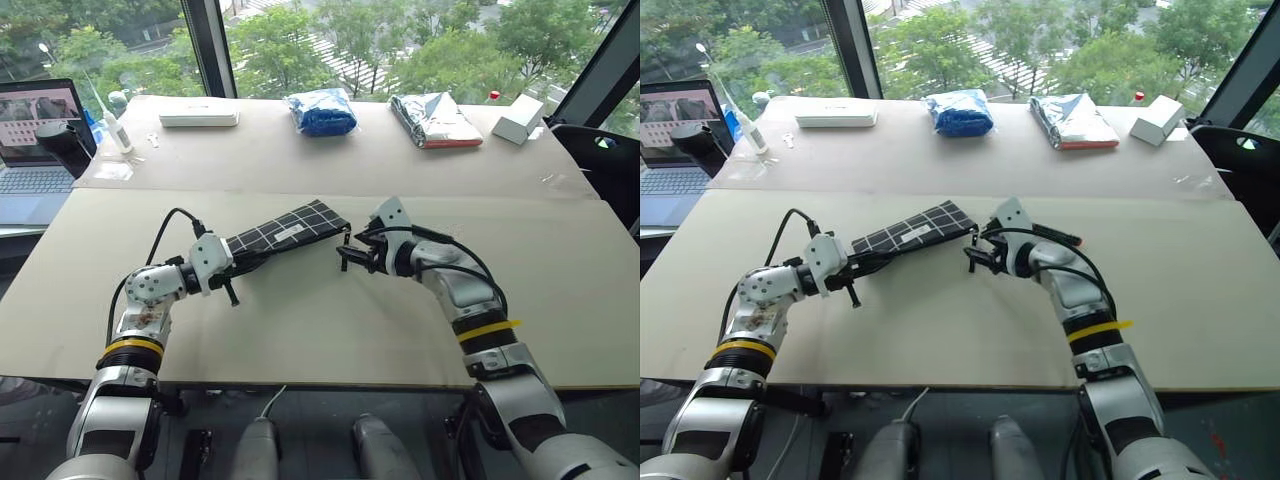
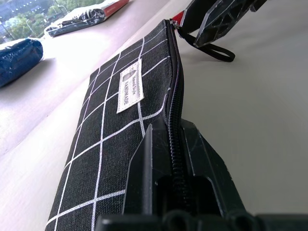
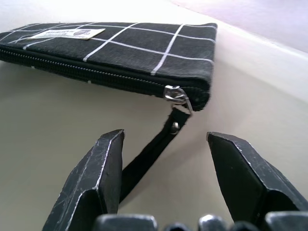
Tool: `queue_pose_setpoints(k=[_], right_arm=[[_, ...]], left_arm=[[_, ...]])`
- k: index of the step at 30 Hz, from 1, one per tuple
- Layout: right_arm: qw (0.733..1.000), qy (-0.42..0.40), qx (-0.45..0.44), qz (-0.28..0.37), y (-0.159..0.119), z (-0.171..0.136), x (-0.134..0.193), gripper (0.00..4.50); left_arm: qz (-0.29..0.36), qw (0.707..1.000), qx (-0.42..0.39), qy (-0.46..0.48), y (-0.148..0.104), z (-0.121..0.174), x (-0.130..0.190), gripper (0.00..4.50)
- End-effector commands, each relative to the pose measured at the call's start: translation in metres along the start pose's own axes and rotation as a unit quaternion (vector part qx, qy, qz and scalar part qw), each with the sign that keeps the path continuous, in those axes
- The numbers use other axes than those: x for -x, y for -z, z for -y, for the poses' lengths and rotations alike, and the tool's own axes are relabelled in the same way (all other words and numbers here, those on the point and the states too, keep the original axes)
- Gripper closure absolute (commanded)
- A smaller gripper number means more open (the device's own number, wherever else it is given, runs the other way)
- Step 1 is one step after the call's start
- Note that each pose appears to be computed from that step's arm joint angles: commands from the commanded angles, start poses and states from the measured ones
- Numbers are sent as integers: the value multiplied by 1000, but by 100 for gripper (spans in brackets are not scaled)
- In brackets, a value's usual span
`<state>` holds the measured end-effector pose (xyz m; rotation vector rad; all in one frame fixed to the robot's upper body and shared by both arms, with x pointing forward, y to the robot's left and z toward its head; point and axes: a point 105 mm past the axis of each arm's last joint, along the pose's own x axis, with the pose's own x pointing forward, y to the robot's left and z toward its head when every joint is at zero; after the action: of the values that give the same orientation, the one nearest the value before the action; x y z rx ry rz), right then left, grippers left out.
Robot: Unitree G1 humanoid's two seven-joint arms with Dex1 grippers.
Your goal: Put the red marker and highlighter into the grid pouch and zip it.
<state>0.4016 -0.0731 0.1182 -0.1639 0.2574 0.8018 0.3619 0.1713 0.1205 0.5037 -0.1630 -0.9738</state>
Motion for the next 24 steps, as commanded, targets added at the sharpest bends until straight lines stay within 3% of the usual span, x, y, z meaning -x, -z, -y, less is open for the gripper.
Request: queue_pose_setpoints(k=[1,4,11,17,24], right_arm=[[999,-2,25,22,-17,1,-2,144],[999,-11,26,22,-15,-1,-3,218],[997,-52,46,26,-19,-18,-7,448],[981,-170,97,11,-16,-71,-15,448],[975,-183,115,47,-47,-102,-40,448]], left_arm=[[18,1000,-6,-15,-8,-5,1,450],[22,1000,-4,-19,-9,-5,0,450],[23,999,-3,-21,-10,-5,0,450],[23,1000,-2,-19,-9,-4,-2,450],[26,1000,-3,-15,-10,-4,-5,450]])
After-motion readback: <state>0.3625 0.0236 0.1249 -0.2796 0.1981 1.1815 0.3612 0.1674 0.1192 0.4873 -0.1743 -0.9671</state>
